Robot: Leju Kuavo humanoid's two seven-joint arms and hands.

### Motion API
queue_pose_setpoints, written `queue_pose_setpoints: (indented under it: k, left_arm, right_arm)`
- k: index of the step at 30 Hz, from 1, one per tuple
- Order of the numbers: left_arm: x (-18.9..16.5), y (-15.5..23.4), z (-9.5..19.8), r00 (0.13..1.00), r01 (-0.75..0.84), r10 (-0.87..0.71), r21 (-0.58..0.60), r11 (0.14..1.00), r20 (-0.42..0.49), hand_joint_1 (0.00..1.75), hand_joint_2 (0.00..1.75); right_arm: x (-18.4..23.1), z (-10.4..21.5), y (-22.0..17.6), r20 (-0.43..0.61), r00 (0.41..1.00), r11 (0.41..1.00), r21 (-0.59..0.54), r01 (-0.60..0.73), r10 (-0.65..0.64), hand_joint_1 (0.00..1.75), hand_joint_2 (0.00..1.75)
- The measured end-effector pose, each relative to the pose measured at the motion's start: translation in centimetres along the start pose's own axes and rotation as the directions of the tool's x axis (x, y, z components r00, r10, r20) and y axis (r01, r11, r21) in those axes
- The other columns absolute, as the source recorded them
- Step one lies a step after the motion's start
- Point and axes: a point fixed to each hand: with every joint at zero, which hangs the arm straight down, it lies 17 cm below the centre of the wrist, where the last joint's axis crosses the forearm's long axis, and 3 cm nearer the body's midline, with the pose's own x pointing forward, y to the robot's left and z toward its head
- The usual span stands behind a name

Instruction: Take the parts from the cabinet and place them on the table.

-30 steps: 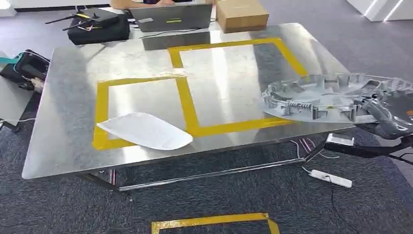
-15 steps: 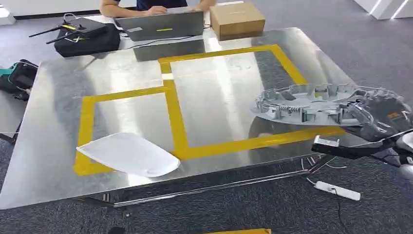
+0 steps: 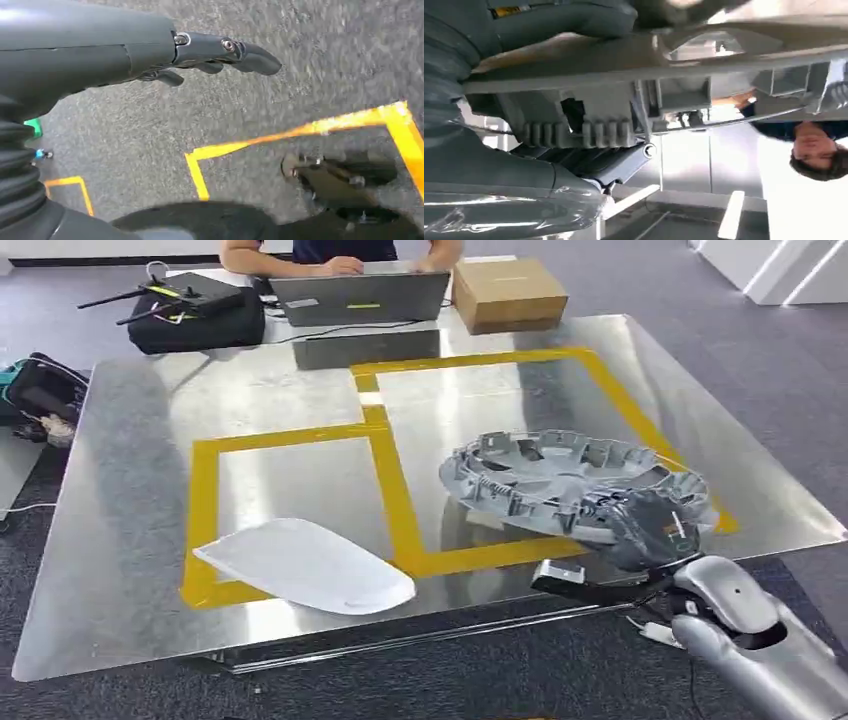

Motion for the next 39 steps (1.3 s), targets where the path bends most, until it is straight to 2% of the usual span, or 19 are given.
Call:
queue_pose_setpoints:
  k: [4,7,16,25,32,39]
  left_arm:
    - [0.9,0.2,-0.1,1.0,0.001,-0.001,-0.002,1.0,0.01,0.0,1.75]
    - [1.4,0.5,-0.3,1.0,-0.002,0.002,-0.006,1.0,0.017,0.0,1.75]
    - [1.1,1.7,-0.6,1.0,-0.01,0.01,0.006,1.0,-0.003,0.0,1.75]
    - [1.0,2.3,-0.8,1.0,-0.018,0.018,0.018,1.0,0.0,0.0,1.75]
    - [0.9,2.7,-0.8,1.0,-0.013,0.012,0.024,1.0,0.011,0.0,1.75]
    - [0.8,3.0,-0.9,1.0,-0.019,0.019,0.031,0.999,0.008,0.0,1.75]
  right_arm:
    - [2.3,-1.1,2.3,-0.02,0.992,0.993,-0.012,0.121,-0.122,1.75,1.75]
    - [3.5,-1.0,5.1,-0.044,0.982,0.983,0.025,0.183,-0.182,1.75,1.75]
    - [2.6,1.2,9.8,-0.136,0.964,0.966,0.095,0.241,-0.227,1.75,1.75]
    - [-1.4,4.1,10.7,-0.248,0.948,0.966,0.111,0.234,-0.202,1.75,1.75]
    - [-6.3,6.7,9.7,-0.341,0.928,0.976,0.098,0.194,-0.151,1.75,1.75]
    - [-8.8,8.4,8.8,-0.39,0.912,0.981,0.087,0.171,-0.124,1.75,1.75]
